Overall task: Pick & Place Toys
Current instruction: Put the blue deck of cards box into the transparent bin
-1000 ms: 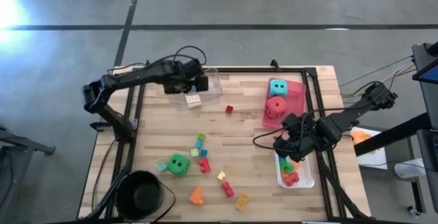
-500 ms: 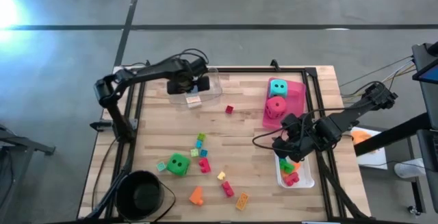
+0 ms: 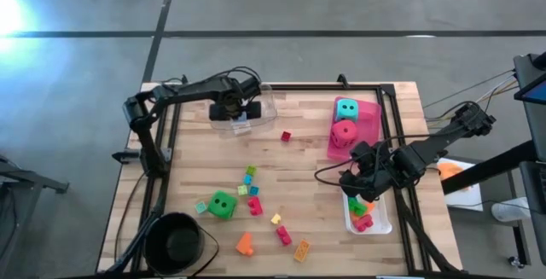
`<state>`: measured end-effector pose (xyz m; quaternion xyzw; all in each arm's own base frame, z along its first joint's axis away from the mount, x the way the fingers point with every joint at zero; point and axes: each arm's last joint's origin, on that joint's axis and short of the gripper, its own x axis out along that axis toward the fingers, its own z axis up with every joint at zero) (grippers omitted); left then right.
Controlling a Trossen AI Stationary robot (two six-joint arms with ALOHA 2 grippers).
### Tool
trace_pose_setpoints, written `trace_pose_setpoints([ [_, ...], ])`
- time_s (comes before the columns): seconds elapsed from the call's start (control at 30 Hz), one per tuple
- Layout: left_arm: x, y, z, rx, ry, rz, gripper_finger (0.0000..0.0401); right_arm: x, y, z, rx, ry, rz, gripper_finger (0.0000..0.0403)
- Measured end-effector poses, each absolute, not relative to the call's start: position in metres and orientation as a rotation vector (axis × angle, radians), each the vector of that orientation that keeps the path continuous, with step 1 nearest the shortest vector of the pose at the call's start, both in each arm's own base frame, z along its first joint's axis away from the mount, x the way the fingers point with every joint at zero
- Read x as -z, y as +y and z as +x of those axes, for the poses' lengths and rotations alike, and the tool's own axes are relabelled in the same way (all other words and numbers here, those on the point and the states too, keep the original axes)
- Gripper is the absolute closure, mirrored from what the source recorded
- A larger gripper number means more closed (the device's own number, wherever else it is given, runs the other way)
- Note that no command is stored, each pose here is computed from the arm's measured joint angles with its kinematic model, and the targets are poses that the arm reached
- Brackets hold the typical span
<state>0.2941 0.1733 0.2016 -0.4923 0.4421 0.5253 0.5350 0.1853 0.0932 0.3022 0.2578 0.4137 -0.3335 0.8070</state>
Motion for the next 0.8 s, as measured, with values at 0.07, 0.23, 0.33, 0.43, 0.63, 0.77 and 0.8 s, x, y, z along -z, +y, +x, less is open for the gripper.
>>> trace_pose_setpoints([
  [0.07,-0.197,0.172,0.292,-1.255,1.067,-1.183,0.0102,-0.302,0.093,0.185,0.713,0.885,0.552,0.0066],
  [0.23,-0.185,0.167,0.289,-1.256,1.081,-1.194,0.0102,-0.302,0.093,0.186,0.713,0.884,0.554,0.0066],
  [0.33,-0.179,0.166,0.289,-1.229,1.076,-1.221,0.0102,-0.302,0.093,0.186,0.713,0.884,0.554,0.0066],
  [0.43,-0.174,0.164,0.287,-1.224,1.073,-1.24,0.0102,-0.302,0.093,0.186,0.712,0.884,0.554,0.0066],
  [0.63,-0.172,0.162,0.286,-1.226,1.083,-1.243,0.0102,-0.302,0.093,0.186,0.712,0.884,0.554,0.0066],
  [0.77,-0.171,0.162,0.286,-1.22,1.083,-1.242,0.0102,-0.302,0.093,0.186,0.71,0.885,0.551,0.0066],
  [0.8,-0.171,0.162,0.286,-1.219,1.083,-1.243,0.0102,-0.302,0.093,0.186,0.71,0.885,0.551,0.0066],
])
